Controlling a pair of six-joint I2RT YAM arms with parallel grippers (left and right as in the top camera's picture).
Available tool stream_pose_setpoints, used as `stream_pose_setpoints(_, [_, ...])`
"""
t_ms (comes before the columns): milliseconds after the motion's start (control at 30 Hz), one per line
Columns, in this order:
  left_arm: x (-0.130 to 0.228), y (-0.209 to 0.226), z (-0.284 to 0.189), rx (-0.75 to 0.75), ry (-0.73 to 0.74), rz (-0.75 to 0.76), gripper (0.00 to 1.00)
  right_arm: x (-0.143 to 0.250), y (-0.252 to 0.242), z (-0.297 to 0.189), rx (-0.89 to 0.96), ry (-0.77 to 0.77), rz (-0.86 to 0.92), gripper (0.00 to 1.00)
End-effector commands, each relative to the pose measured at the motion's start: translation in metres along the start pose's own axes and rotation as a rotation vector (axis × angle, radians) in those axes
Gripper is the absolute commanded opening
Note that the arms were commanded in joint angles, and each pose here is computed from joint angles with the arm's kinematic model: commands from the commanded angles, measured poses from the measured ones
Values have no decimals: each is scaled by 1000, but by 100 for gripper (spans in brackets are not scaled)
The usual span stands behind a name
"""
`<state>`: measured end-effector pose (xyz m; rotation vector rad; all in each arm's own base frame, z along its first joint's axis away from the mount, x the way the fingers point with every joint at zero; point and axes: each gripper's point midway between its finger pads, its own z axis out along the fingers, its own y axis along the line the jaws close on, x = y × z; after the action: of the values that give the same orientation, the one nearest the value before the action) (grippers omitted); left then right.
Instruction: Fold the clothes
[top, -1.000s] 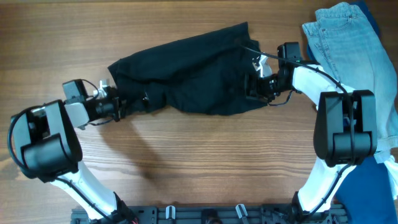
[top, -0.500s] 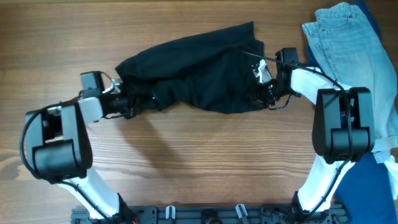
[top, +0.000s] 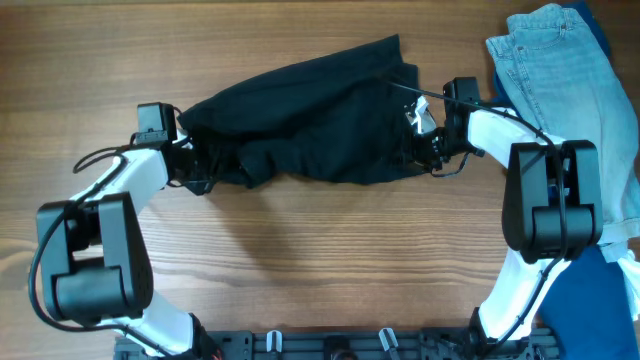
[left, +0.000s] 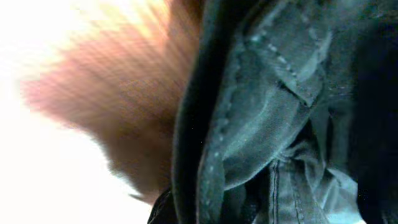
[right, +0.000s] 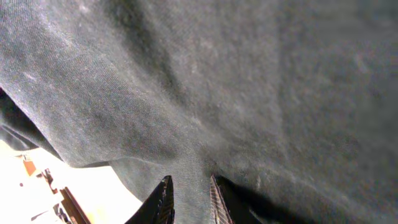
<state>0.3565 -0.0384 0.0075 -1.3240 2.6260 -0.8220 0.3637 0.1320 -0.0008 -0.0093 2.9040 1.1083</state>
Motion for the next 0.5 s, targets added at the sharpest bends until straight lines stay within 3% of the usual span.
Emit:
stream_pose_setpoints(0, [-20, -7, -26, -50, -134, 113, 4, 7, -10, 6, 31, 27, -2, 22])
stream_pose_setpoints(200, [-24, -22, -47, -83, -195, 195, 4, 7, -10, 6, 31, 28, -3, 23])
stream_pose_setpoints(467, [2, -86, -66, -108, -220, 438, 4, 8, -14, 6, 51, 31, -3, 23])
